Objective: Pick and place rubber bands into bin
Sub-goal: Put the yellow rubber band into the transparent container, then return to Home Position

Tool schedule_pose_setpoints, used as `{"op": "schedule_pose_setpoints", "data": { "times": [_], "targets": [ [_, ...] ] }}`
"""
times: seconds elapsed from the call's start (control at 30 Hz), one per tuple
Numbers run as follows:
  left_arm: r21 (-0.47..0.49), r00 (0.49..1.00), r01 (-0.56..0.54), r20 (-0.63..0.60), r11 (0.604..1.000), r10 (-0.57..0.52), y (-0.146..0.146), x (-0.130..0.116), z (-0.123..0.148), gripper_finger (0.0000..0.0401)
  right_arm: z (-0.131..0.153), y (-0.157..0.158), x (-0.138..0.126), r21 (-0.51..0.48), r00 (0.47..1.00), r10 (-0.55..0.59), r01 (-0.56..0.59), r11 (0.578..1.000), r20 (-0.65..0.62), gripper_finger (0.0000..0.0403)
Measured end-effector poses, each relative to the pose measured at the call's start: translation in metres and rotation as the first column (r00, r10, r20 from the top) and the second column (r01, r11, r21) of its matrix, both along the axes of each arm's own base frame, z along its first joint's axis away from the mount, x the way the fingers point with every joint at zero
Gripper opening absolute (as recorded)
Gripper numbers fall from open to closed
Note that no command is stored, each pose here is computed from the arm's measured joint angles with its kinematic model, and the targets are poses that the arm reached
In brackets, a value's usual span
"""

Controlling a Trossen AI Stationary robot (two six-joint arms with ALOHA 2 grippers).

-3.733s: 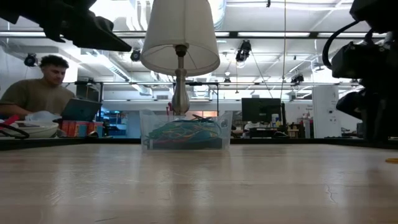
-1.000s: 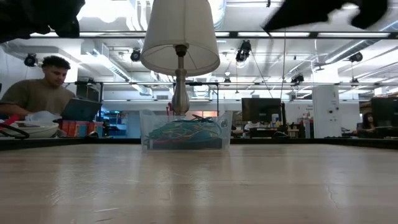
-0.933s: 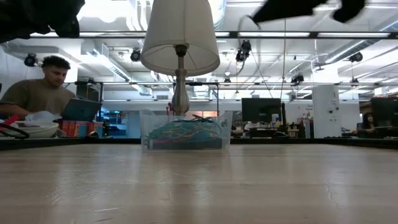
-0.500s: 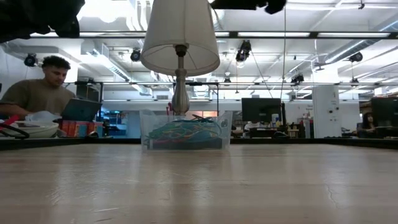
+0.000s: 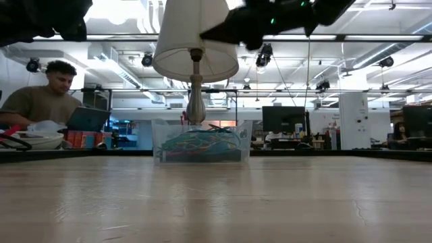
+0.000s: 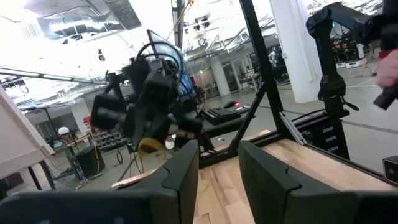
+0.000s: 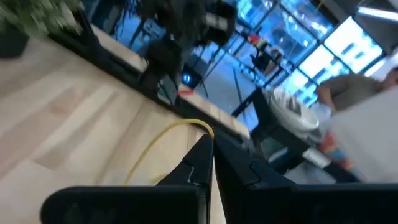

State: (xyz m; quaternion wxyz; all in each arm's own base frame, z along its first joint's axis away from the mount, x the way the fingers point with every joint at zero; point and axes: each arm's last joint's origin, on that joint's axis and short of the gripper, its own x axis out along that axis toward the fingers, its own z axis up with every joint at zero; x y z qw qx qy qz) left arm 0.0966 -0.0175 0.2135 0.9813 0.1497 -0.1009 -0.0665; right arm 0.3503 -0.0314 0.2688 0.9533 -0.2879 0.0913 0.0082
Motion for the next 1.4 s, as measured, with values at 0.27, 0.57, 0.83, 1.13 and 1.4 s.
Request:
{"op": "schedule_pose_setpoints", "data": {
  "times": [0.27,0.57,0.83,1.13,1.4],
  "targets": [
    [0.000,1.000,-0.001,-0.003,1.000,0.001,0.000,0.000,0.000,0.0100,-0.033,-0.031,0.024,0.110,0.997,-0.016,0.025,0.994,-0.080,0.0008],
    [0.000,1.000,-0.002,-0.004,1.000,0.002,0.000,0.000,-0.001,0.0100,-0.057,-0.056,0.044,0.244,0.973,-0.028,0.086,0.966,-0.231,0.0009],
    [0.002,1.000,-0.001,-0.013,1.000,0.001,0.000,0.001,-0.001,0.0100,-0.066,-0.079,0.042,0.423,0.939,-0.027,0.181,0.888,-0.344,0.0009],
    [0.002,1.000,-0.001,-0.012,1.000,0.001,0.000,0.001,-0.001,0.0100,-0.069,-0.086,0.037,0.528,0.938,0.059,0.140,0.837,-0.341,0.0065],
    [0.004,1.000,0.001,-0.016,1.000,-0.001,0.000,0.001,-0.001,0.0100,-0.058,-0.084,0.034,0.512,0.946,0.089,0.087,0.854,-0.311,0.0131]
  ]
}}
